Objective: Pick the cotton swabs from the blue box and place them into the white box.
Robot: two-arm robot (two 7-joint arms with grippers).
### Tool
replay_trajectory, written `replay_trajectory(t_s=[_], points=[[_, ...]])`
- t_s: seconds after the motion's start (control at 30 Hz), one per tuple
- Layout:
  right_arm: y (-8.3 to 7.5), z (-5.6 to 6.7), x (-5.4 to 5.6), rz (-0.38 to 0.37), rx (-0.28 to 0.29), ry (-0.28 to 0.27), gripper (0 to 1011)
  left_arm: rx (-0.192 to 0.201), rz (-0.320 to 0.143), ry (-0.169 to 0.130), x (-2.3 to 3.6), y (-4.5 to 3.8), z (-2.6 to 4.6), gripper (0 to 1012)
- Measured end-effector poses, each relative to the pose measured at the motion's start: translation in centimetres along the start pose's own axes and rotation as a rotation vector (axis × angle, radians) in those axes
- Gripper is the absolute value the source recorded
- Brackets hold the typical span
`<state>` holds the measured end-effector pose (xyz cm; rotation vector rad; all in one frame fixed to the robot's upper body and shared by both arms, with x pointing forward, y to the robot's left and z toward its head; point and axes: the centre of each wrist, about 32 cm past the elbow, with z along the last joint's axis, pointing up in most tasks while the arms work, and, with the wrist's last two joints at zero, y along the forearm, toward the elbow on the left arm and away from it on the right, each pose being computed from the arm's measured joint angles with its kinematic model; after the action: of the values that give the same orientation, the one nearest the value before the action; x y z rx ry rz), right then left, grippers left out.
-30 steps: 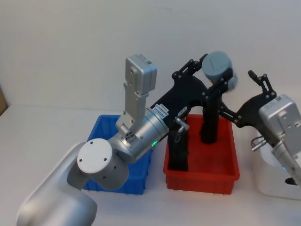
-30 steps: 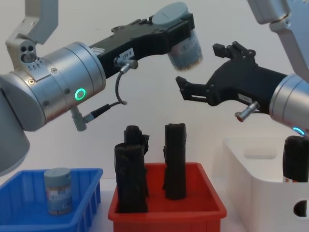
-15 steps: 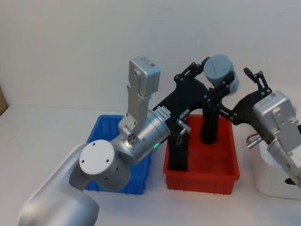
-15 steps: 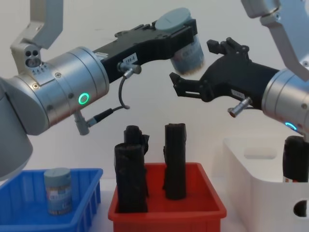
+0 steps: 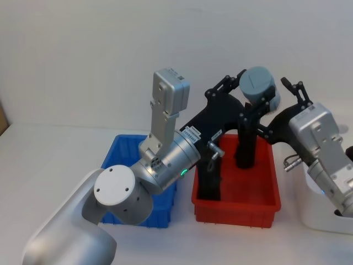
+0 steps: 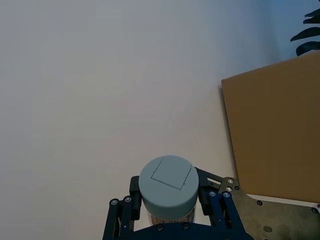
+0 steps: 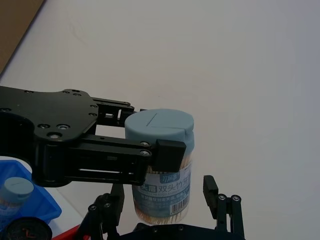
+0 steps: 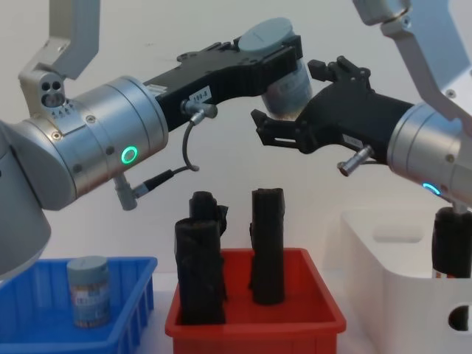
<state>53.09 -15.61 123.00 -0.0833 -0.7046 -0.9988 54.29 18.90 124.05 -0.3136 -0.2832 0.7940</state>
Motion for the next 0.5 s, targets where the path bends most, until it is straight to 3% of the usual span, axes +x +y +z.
replay_trajectory(t_s=[0.37,0.5], points=[[0.29,0.39,-0.18,0.012,-0.017,0.008,997,0.0,0.0,-0.004,0.01,0.05,-0.01,669],[0.35,0.5,-0.21,0.016,-0.021,0.011,907,-0.001,0.0,-0.005,0.01,0.06,-0.01,669]])
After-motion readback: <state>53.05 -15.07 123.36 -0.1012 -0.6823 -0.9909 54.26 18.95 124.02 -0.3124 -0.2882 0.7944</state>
